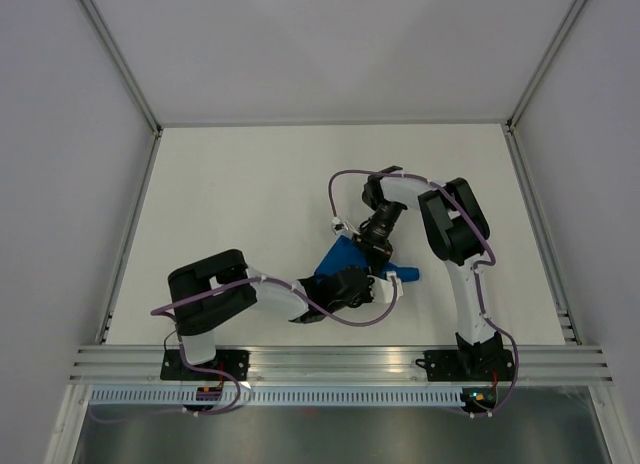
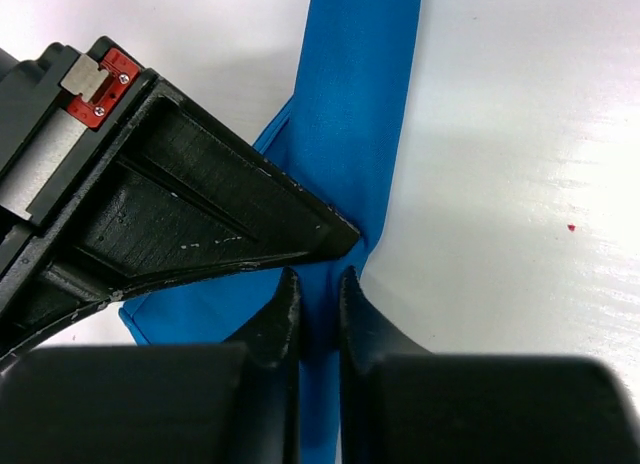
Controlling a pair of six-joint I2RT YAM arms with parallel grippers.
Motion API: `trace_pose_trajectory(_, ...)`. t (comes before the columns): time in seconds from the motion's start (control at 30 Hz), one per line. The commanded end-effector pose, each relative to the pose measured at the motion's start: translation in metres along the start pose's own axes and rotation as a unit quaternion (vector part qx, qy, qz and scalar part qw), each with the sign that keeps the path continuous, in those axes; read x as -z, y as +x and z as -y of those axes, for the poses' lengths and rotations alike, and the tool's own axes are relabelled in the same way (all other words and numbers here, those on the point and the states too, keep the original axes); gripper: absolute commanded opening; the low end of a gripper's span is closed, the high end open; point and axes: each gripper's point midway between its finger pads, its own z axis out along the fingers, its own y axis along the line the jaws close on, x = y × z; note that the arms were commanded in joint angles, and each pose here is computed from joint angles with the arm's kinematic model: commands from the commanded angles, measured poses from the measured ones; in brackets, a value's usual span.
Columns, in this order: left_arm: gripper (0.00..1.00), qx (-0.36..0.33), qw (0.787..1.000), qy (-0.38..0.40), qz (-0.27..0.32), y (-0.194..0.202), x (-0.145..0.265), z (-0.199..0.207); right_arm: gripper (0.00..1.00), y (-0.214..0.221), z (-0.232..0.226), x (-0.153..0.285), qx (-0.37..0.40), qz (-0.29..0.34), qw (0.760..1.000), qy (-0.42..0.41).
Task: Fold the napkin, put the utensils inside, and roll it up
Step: Roll the napkin with the utensil
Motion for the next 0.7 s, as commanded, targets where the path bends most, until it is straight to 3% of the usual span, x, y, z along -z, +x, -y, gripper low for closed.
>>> trace_pose_trajectory(0.0, 0.06, 0.054, 0.993, 0.091, -0.056, 0.031, -0.001, 0.043, 0.15, -0.017, 0.032, -0.001, 0.059, 0.016, 0.997, 0.044)
trace_pose_trajectory(0.07, 0.02, 0.075, 0.989, 0.103, -0.069, 0.036, 0.001, 0.049, 0.2, -0.021, 0.031, 0.001, 0.064, 0.026, 0.996, 0.048)
trace_pose_trajectory(0.2, 0.02, 0.122, 0.98, 0.133, -0.08, 0.043, 0.005, 0.054, 0.44, -0.033, 0.024, 0.011, 0.079, 0.061, 0.993, 0.066)
trace_pose_trajectory(0.37, 0.02, 0.174, 0.969, 0.156, -0.076, 0.045, 0.011, 0.059, 0.6, -0.057, 0.008, 0.044, 0.101, 0.134, 0.981, 0.101)
trace_pose_trajectory(0.67, 0.02, 0.244, 0.94, 0.224, -0.086, 0.051, 0.017, 0.074, 0.64, -0.065, -0.002, 0.14, 0.117, 0.276, 0.935, 0.187)
